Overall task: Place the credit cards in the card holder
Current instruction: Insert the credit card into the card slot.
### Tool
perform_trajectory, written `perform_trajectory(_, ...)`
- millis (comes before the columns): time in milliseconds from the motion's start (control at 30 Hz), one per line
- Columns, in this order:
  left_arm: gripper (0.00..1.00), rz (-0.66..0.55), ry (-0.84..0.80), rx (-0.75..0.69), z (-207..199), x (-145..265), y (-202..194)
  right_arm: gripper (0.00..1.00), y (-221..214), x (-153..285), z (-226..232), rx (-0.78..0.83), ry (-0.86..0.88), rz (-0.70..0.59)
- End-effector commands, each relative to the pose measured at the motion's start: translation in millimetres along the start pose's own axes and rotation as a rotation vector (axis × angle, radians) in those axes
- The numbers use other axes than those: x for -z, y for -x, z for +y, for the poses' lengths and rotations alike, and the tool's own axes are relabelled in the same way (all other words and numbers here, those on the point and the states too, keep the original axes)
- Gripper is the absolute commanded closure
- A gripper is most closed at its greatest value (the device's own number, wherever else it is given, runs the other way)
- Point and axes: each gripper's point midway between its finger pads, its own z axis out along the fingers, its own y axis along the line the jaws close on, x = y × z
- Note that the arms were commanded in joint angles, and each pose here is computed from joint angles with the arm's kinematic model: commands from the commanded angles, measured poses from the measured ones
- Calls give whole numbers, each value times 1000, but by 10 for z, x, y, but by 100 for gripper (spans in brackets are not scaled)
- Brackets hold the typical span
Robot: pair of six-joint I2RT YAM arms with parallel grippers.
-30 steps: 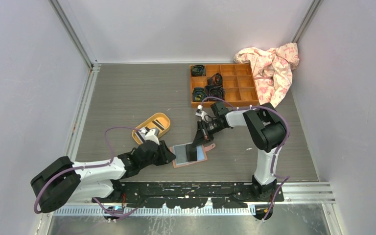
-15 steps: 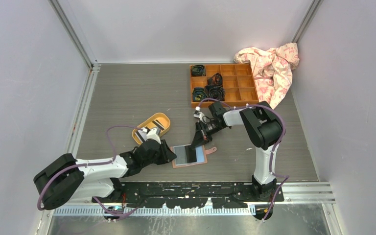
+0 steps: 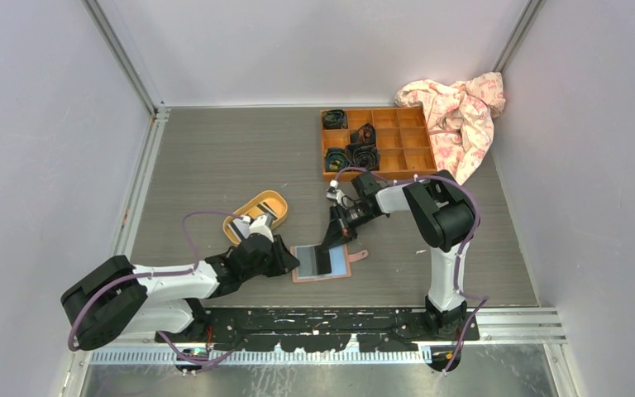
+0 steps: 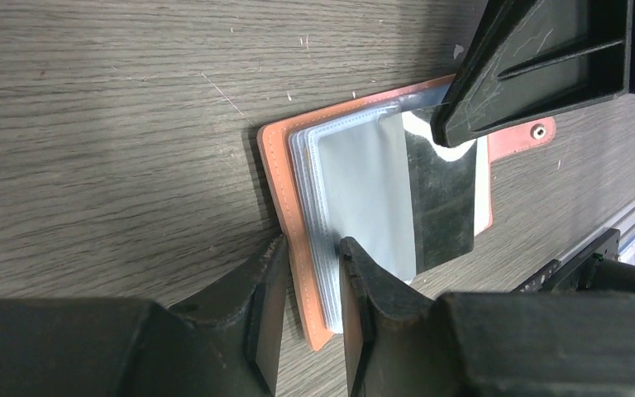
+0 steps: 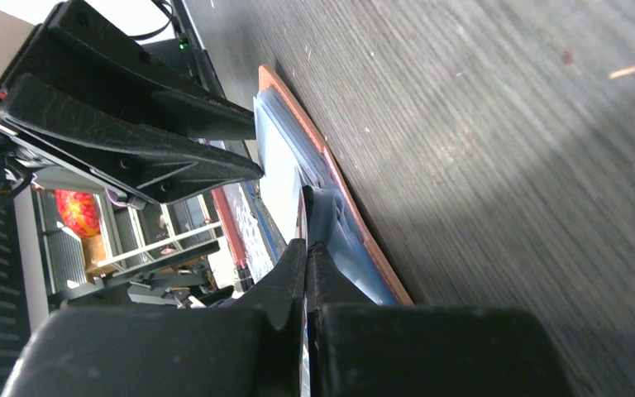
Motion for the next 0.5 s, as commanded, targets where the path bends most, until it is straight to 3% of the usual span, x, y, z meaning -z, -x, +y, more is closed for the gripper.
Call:
perform_trajectory(0, 70, -6, -69, -12, -218, -20, 68, 97, 124, -58, 2, 29, 3, -35)
perform_trajectory(467, 67, -6, -72, -14, -238, -33, 72, 96, 166, -91, -15, 39, 5, -60)
